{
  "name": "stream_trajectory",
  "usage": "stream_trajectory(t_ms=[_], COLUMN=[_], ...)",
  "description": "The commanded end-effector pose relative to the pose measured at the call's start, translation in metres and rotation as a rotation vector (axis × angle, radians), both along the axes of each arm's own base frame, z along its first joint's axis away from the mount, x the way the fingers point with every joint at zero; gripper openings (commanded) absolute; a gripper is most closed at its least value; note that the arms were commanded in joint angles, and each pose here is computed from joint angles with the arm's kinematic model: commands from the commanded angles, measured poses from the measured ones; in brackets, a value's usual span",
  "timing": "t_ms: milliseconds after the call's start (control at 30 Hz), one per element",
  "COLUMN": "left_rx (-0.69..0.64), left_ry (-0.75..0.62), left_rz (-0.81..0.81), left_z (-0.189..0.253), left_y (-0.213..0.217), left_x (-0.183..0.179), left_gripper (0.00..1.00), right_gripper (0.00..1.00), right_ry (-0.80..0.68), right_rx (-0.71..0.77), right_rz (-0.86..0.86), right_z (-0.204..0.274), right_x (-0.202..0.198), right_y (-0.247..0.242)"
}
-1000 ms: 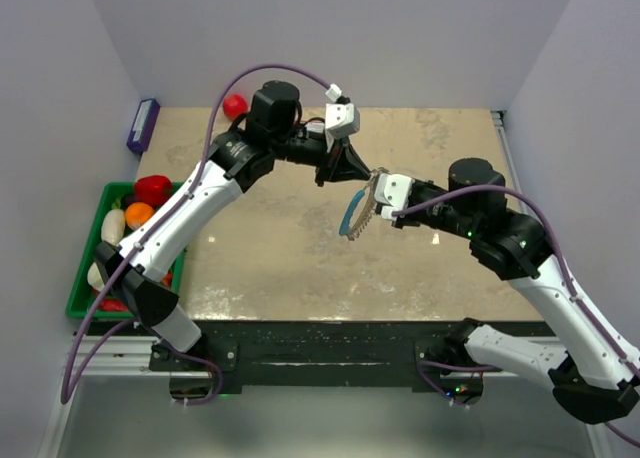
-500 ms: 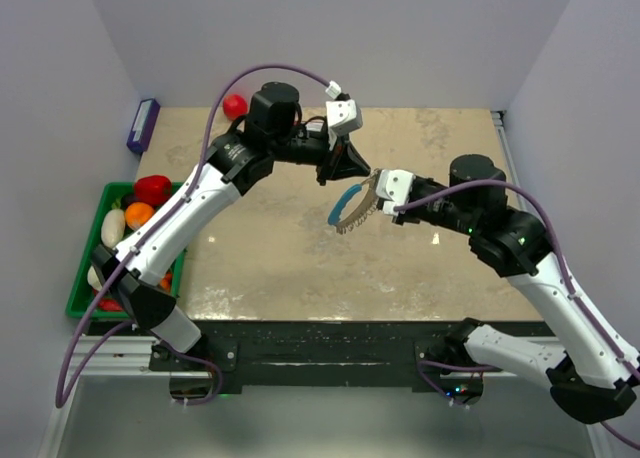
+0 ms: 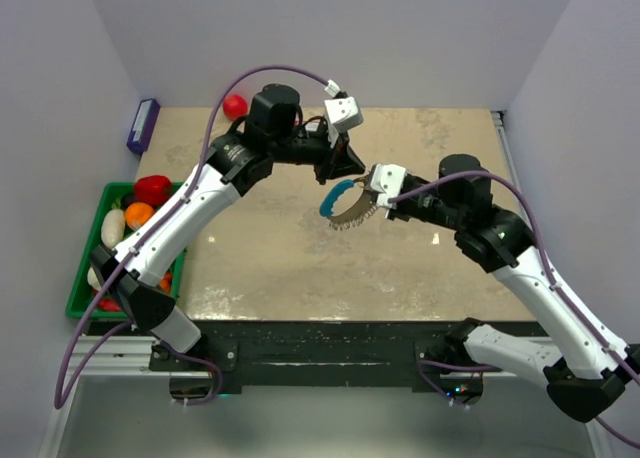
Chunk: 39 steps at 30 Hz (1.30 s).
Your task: Remove the keys from the keyring
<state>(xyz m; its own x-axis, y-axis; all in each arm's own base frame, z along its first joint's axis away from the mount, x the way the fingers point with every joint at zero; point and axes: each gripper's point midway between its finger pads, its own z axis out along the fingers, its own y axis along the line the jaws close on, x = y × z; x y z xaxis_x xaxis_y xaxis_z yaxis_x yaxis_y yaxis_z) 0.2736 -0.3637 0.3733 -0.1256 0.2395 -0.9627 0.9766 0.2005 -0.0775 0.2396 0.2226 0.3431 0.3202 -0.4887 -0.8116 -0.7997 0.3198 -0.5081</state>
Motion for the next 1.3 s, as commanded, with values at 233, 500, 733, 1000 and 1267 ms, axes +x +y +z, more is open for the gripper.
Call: stream_trajectory(t_ms=[233, 500, 733, 1000, 1267], left_rx=[-0.132, -0.133, -0.125, -0.102, -0.092], left_ry=[-0.147, -0.140, -0.159, -0.184, -0.198], left_rz=[0.128, 0.115, 0.147, 0.266, 0.303], left_z=[0.053, 0.051, 0.051, 0.049, 0.048], left_y=[0.007, 0.005, 0.010, 0.021, 0.026], left_x=[0.032, 0.029, 0.032, 0.050, 0.054], left_gripper=[0.00, 0.00, 0.00, 0.00, 0.00], right_gripper=[0.00, 0.00, 0.00, 0.00, 0.00], right_ry=[0.215, 0.256, 0.238, 0.227, 0.292], right_rx=[0.059, 0.080, 0.092, 0.109, 0.158], right_rz=[0.155, 0.187, 0.237, 0.366, 0.449], right_z=[-0.034, -0.029, -0.016, 0.006, 0.012], right_x=[-0.020, -0.015, -0.035, -0.078, -0.088], right_y=[0.037, 0.051, 0.044, 0.028, 0.028])
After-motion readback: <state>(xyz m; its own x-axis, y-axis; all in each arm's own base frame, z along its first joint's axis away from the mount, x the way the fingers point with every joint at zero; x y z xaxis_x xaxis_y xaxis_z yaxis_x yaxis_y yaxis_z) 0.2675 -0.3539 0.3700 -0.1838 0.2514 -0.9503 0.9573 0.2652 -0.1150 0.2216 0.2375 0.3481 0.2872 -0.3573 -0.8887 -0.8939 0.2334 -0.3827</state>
